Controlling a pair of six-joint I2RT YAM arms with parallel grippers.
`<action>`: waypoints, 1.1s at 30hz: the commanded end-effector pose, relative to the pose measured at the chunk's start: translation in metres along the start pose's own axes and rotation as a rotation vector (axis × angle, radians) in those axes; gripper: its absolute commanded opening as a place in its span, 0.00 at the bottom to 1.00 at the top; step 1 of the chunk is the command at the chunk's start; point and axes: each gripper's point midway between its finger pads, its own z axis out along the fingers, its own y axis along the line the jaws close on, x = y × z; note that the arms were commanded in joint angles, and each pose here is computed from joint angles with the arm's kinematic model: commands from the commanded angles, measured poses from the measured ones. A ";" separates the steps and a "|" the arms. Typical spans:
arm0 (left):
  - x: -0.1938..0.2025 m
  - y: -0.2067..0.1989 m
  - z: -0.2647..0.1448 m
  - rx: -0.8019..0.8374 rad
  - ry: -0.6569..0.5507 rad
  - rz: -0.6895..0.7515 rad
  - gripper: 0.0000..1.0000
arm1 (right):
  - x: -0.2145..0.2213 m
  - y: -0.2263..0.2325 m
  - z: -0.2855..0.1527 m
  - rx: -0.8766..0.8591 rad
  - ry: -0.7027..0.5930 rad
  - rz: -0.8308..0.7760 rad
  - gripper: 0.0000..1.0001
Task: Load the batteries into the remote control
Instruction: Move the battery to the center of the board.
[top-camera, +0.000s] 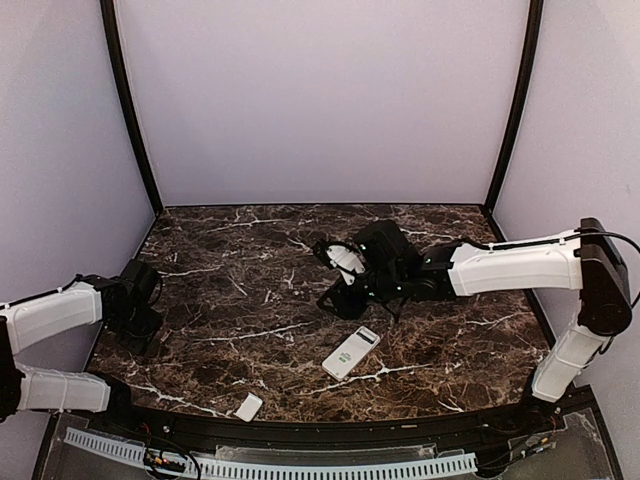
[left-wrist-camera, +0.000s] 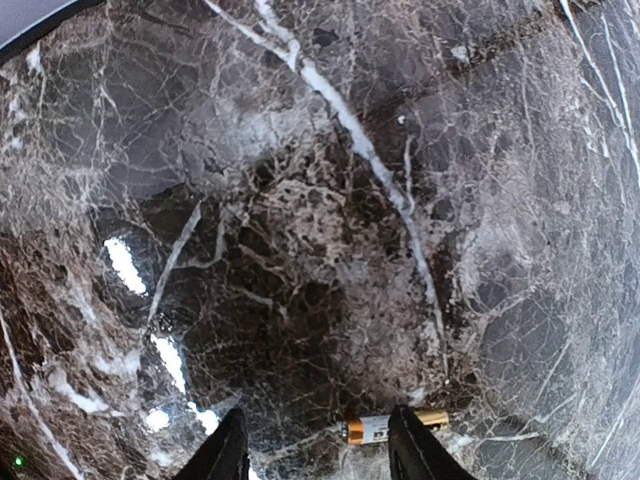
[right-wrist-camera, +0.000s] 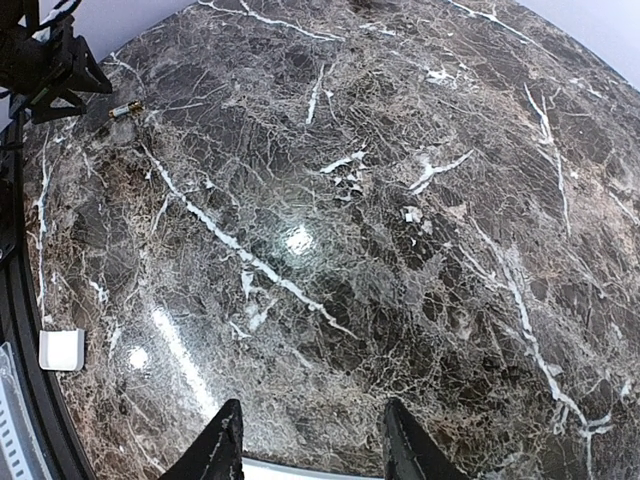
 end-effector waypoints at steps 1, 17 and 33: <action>0.004 0.005 0.014 -0.026 -0.007 -0.069 0.45 | 0.000 0.000 -0.005 -0.007 0.000 0.019 0.44; 0.044 -0.004 0.020 -0.029 0.127 0.041 0.25 | 0.000 -0.003 -0.003 0.012 0.011 0.005 0.44; 0.094 -0.047 0.007 0.059 0.150 0.350 0.26 | 0.001 -0.008 -0.005 0.041 0.029 -0.016 0.44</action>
